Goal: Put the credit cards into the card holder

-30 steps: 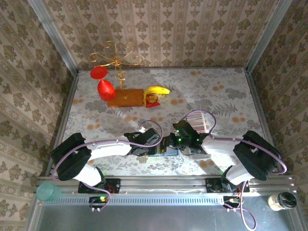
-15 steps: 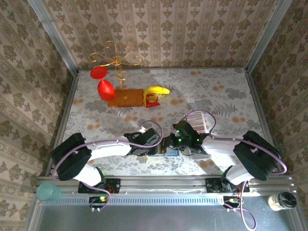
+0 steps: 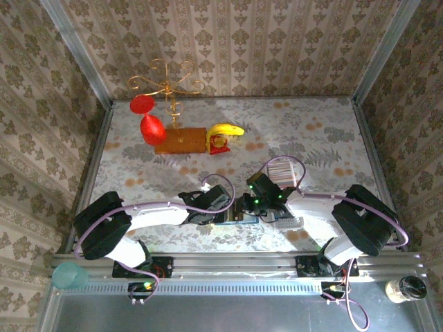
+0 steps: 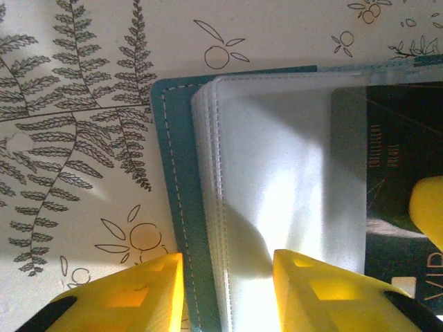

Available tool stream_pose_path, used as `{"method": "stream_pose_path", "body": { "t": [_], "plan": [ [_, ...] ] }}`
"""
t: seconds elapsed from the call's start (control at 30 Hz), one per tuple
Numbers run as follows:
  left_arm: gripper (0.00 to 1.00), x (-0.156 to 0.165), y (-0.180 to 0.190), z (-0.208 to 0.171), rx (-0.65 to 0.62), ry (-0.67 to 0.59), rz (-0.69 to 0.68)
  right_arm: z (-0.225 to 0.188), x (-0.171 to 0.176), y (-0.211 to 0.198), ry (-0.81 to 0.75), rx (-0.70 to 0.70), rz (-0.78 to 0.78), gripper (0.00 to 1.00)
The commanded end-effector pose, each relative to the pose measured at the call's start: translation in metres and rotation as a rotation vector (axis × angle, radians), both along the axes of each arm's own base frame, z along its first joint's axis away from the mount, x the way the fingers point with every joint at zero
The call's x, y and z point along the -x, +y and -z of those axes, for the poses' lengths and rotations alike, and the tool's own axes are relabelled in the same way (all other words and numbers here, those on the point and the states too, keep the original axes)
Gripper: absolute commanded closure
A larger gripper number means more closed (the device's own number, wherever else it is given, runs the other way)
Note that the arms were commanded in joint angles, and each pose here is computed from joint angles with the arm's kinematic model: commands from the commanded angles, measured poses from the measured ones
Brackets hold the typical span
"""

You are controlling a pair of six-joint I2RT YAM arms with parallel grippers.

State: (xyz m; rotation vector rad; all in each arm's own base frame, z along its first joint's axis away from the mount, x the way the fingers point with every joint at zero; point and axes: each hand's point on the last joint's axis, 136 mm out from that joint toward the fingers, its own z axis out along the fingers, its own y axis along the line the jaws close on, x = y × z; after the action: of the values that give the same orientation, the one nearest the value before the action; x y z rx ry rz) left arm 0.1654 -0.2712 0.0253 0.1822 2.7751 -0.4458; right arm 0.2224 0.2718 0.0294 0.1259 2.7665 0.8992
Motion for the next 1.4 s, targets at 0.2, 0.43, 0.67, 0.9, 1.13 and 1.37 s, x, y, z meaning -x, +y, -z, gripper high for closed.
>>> {"method": "stream_pose_path", "body": {
  "t": [0.2, 0.43, 0.67, 0.9, 1.13, 1.37],
  "plan": [
    [0.64, 0.009, 0.007, 0.006, -0.012, 0.018, 0.007, -0.002, 0.001, 0.011, -0.016, 0.034, -0.041, 0.76],
    [0.62, 0.006, 0.003, -0.008, 0.041, -0.008, -0.008, 0.001, 0.003, -0.009, -0.037, 0.124, -0.022, 0.72],
    [0.61, 0.011, -0.007, -0.017, 0.143, 0.009, -0.010, 0.004, 0.002, 0.003, -0.012, 0.092, -0.037, 0.78],
    [0.66, 0.011, 0.016, 0.002, 0.040, 0.000, -0.048, 0.000, 0.001, 0.015, -0.014, 0.059, -0.044, 0.79],
    [0.76, 0.012, 0.017, 0.011, 0.025, 0.009, -0.046, 0.000, 0.002, 0.026, -0.004, 0.045, -0.053, 0.81],
    [0.76, 0.013, 0.020, 0.013, 0.028, 0.008, -0.050, -0.011, -0.002, 0.044, -0.018, -0.013, -0.055, 0.81]
  ]
}}
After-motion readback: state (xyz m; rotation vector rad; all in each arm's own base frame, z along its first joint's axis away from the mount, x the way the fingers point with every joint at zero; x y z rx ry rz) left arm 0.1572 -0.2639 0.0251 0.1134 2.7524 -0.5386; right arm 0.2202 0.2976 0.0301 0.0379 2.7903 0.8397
